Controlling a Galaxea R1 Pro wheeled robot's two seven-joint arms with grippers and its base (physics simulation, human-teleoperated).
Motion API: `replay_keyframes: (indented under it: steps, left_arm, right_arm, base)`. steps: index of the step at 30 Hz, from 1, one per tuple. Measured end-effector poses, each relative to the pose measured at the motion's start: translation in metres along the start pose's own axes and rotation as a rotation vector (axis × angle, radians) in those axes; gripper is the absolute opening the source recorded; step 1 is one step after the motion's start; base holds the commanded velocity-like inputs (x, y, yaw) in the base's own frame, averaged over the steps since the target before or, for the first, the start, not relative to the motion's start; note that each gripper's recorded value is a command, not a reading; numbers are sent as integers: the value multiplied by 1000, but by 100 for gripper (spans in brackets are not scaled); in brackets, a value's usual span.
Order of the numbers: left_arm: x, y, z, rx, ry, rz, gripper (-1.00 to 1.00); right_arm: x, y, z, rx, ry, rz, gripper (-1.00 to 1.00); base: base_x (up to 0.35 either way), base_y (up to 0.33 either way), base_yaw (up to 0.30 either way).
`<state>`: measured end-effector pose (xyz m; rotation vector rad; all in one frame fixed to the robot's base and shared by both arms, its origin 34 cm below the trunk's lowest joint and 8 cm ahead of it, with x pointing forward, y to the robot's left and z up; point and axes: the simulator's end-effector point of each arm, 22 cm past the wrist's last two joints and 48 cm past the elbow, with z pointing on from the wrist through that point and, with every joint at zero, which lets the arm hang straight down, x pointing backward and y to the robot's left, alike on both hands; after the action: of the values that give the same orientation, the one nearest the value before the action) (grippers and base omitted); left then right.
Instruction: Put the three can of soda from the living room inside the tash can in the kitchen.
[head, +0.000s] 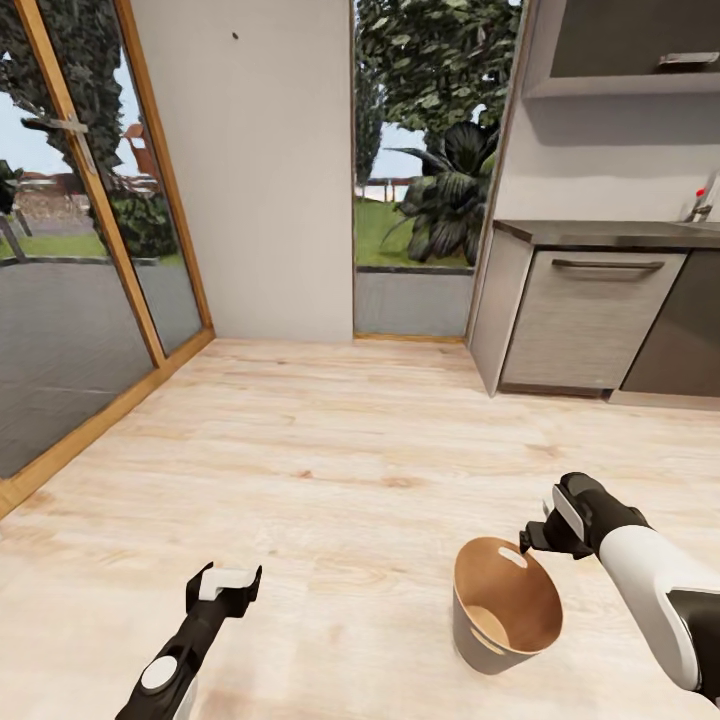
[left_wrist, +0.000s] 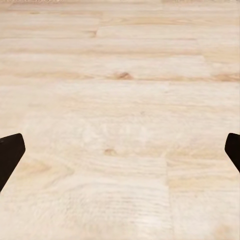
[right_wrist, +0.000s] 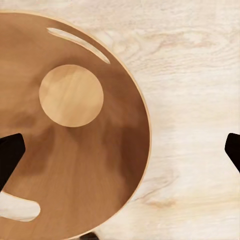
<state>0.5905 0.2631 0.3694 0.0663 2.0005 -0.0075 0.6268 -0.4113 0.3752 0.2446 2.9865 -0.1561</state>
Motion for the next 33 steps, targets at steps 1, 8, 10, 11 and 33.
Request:
replay_keyframes:
  steps: [1,8,10,11,33]
  left_arm:
    - [0,0,0,0,-1,0,100]
    - [2,0,0,0,4,1,100]
    - [2,0,0,0,4,1,100]
    - [2,0,0,1,5,1,100]
    - [30,-1,4,3,56,-1,100]
  right_arm:
    - [0,0,0,0,0,0,100]
    - [0,-2,0,1,1,3,100]
    - [0,-2,0,2,1,3,100]
    - [0,-2,0,1,0,3,100]
    - [12,-1,27,10,50,-2,100]
  base:
    - [14,0,0]
    - [6,0,0]
    - [2,0,0]
    - [1,0,0]
    - [0,0,0]
